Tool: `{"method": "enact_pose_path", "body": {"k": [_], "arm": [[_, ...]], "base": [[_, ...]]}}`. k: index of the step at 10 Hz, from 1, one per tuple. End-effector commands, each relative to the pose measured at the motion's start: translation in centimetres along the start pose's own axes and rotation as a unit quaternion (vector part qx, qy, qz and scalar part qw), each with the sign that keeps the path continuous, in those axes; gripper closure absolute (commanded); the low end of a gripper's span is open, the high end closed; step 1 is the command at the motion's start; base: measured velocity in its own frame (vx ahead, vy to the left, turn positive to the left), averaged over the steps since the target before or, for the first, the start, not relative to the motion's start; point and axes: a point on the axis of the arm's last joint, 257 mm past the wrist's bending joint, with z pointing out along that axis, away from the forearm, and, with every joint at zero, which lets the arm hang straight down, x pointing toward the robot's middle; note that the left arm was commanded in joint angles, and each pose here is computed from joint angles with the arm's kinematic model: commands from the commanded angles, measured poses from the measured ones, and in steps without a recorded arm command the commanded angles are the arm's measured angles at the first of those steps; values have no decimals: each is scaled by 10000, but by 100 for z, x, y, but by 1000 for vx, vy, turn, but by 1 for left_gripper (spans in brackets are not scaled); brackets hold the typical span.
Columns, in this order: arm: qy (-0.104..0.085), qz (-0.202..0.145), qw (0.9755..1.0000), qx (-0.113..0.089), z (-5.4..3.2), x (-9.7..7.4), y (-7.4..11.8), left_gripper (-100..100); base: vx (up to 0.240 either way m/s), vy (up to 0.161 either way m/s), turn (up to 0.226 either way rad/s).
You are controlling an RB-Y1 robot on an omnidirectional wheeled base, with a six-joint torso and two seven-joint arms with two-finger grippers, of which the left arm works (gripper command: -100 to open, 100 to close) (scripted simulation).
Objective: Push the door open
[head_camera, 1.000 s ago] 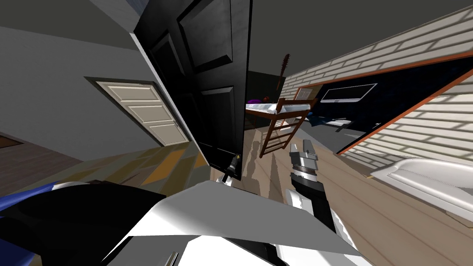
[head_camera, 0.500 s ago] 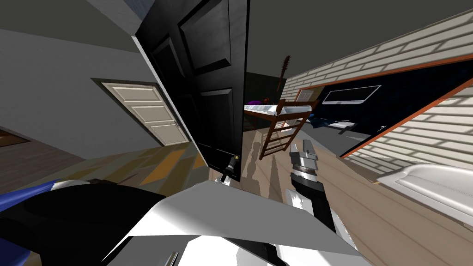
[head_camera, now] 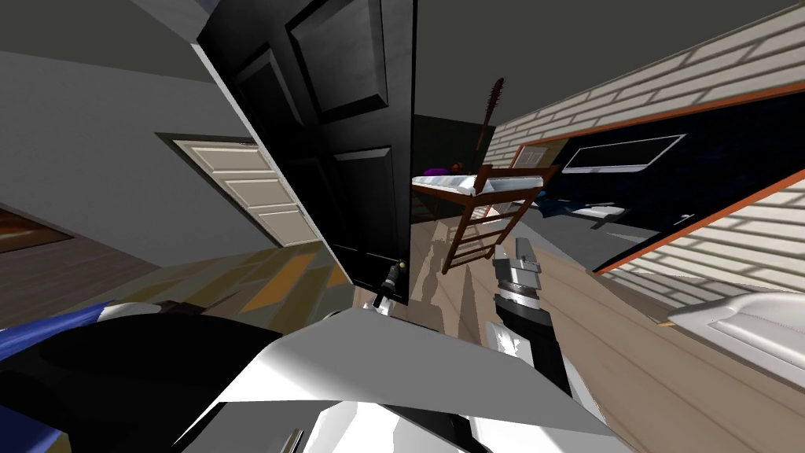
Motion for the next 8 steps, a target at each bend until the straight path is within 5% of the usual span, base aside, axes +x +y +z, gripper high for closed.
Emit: {"method": "enact_pose_path", "body": {"k": [1, 6, 8], "arm": [[44, 38, 10000, -7, -14, 20, 13, -100], [251, -252, 9994, -3, -59, 558, -39, -100], [191, -79, 9998, -5, -76, 347, -1, -100]], "base": [[-215, 19, 59], [-222, 32, 77], [8, -6, -18]]}}
